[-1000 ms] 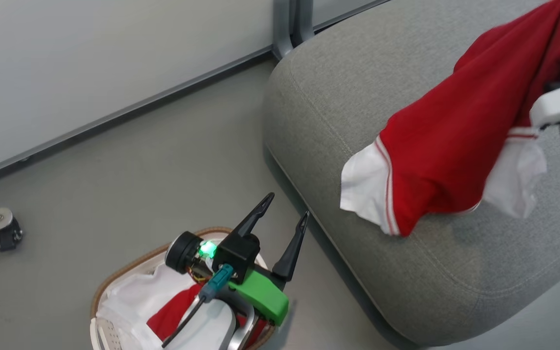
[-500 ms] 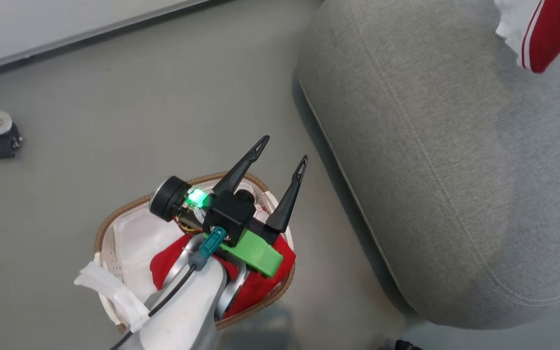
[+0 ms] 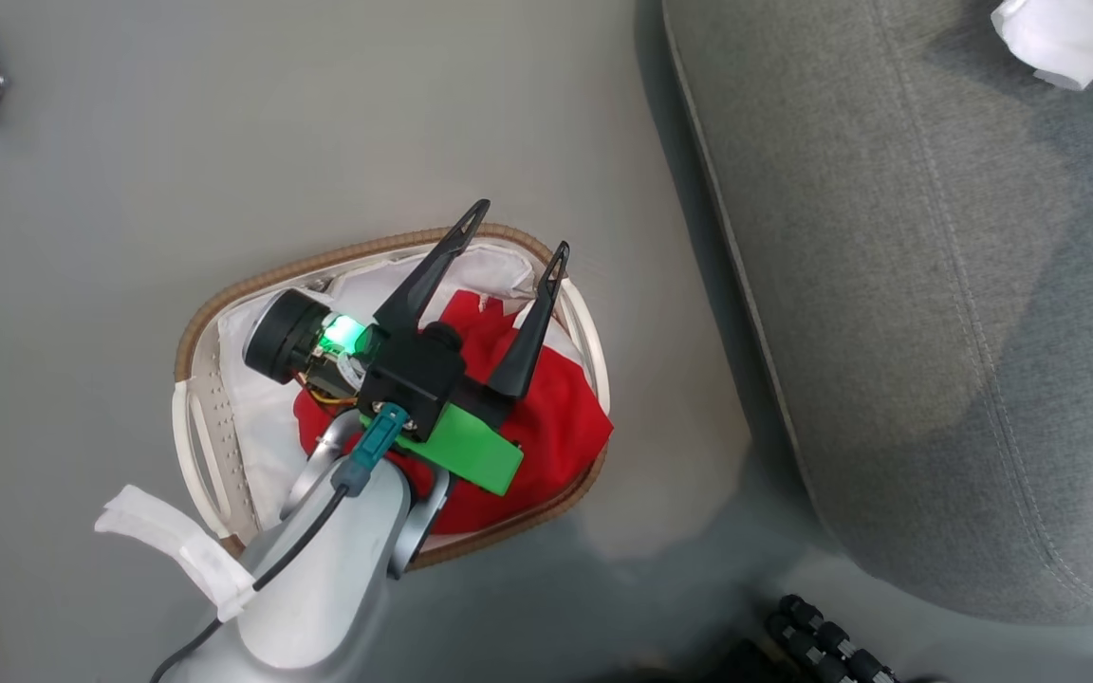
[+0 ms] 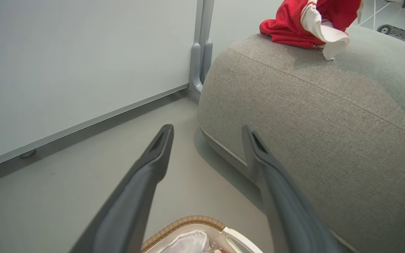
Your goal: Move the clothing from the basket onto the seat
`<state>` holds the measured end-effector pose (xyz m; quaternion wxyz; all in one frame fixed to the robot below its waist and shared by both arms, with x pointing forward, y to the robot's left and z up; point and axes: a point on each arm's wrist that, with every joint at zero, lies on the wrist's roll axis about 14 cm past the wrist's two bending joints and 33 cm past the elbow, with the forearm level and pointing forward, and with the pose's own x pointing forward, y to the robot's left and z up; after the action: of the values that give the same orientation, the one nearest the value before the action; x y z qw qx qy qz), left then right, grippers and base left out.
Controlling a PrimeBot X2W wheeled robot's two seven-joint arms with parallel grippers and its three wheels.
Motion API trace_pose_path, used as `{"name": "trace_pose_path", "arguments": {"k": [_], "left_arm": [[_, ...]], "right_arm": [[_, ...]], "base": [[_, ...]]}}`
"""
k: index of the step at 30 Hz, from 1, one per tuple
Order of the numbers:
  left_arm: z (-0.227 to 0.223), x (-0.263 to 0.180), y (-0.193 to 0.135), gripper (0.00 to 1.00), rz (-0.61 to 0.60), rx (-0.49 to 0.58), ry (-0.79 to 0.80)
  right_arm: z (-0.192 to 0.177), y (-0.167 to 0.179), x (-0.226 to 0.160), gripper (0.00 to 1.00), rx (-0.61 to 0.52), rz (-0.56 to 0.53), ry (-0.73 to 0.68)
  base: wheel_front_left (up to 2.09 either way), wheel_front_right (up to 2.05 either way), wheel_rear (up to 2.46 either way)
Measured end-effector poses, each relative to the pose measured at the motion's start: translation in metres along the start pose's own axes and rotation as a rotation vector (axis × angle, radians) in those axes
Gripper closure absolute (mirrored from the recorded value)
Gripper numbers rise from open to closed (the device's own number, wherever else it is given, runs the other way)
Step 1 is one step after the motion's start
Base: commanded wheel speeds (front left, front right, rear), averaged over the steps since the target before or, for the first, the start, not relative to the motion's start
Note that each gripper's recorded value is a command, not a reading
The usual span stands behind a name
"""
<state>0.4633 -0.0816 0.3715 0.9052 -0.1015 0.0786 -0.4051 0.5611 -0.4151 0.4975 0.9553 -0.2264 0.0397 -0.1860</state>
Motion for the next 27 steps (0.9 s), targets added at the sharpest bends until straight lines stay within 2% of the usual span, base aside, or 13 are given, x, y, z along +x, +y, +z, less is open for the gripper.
{"name": "trace_pose_path", "arguments": {"k": [3, 6, 7, 9, 10, 17, 27], "left_arm": [[-0.009, -0.002, 0.006, 0.0, 0.015, -0.01, 0.016], [-0.012, -0.003, 0.009, 0.0, 0.022, -0.013, 0.023], [-0.011, -0.003, 0.01, 0.0, 0.026, -0.011, 0.021], [-0.007, -0.003, 0.01, 0.0, 0.029, -0.008, 0.018], [-0.005, -0.004, 0.01, 0.0, 0.03, -0.008, 0.015], [0.01, -0.016, 0.005, 0.0, 0.059, -0.015, 0.01], [0.047, -0.043, 0.0, 0.0, 0.138, -0.002, -0.032]], "right_arm": [[-0.038, 0.014, -0.014, 1.0, 0.019, 0.015, 0.084], [-0.056, 0.016, -0.025, 1.0, 0.031, 0.013, 0.126], [-0.063, 0.016, -0.033, 0.85, 0.051, 0.006, 0.148], [-0.064, 0.015, -0.04, 0.05, 0.067, 0.005, 0.153], [-0.065, 0.015, -0.043, 0.0, 0.066, 0.007, 0.154], [-0.071, 0.004, -0.081, 0.0, 0.075, 0.014, 0.185], [-0.039, -0.01, -0.115, 0.0, 0.099, 0.037, 0.118]], "base": [[0.0, 0.0, 0.0], [0.0, 0.0, 0.0], [0.0, 0.0, 0.0], [0.0, 0.0, 0.0], [0.0, 0.0, 0.0], [0.0, 0.0, 0.0], [0.0, 0.0, 0.0]]}}
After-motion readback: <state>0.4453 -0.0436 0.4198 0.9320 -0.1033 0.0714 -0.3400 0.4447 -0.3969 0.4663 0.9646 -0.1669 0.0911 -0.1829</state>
